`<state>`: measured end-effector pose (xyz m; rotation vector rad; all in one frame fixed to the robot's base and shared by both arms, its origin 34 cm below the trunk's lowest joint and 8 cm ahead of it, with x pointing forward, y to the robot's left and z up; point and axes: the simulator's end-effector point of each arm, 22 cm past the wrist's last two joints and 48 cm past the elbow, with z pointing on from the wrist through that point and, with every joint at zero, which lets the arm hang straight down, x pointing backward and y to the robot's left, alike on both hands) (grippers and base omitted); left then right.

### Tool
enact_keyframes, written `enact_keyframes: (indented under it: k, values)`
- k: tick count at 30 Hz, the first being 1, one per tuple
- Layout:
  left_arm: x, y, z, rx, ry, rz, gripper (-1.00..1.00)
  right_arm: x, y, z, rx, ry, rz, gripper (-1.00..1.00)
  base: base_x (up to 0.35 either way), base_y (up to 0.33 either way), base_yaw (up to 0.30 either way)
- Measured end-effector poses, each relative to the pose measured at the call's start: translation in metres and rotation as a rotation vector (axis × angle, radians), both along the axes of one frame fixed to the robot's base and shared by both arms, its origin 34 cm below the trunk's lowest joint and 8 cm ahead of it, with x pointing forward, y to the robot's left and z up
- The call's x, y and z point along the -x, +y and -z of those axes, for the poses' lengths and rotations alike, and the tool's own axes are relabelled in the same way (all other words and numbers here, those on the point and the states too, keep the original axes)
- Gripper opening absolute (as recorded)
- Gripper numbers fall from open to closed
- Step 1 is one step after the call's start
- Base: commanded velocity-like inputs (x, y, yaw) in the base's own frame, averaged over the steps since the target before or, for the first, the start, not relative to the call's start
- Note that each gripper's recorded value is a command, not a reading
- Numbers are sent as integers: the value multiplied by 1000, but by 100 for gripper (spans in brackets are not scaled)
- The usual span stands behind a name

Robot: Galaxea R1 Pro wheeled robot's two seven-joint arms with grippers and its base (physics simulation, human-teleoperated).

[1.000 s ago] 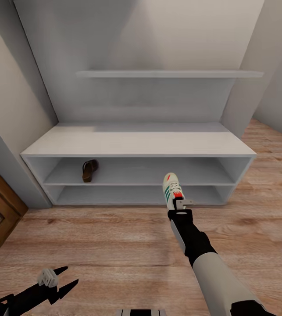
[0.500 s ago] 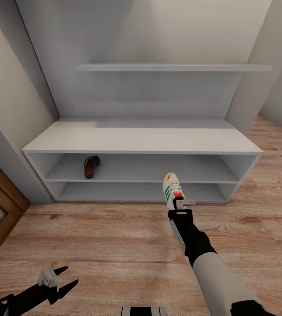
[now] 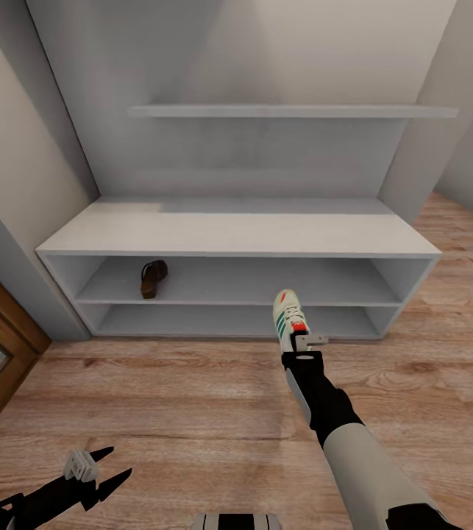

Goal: Pick up the two gym shoes and the two sandals from the corridor floor and place them onto the hallstand (shoe rack) in the corridor, making sure they are on the rack and not on the floor. Arrange them so the two gym shoes are next to each other and the two sandals are next to each other.

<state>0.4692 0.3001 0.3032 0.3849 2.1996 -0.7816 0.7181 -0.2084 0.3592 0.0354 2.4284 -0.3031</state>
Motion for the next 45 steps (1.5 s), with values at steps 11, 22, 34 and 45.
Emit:
enact_keyframes:
  k: [11, 22, 34, 45]
  values:
    - [0, 1, 1, 0, 2, -4, 100, 1, 0, 1, 0, 3, 0, -100, 72, 13, -35]
    - [0, 1, 1, 0, 2, -4, 100, 1, 0, 2, 0, 2, 0, -100, 156, 39, -1]
    - [0, 1, 1, 0, 2, -4, 100, 0, 0, 1, 0, 1, 0, -100, 181, 2, 0]
    - [1, 0, 1, 0, 3, -3, 100, 1, 0, 1, -1, 1, 0, -100, 305, -72, 0]
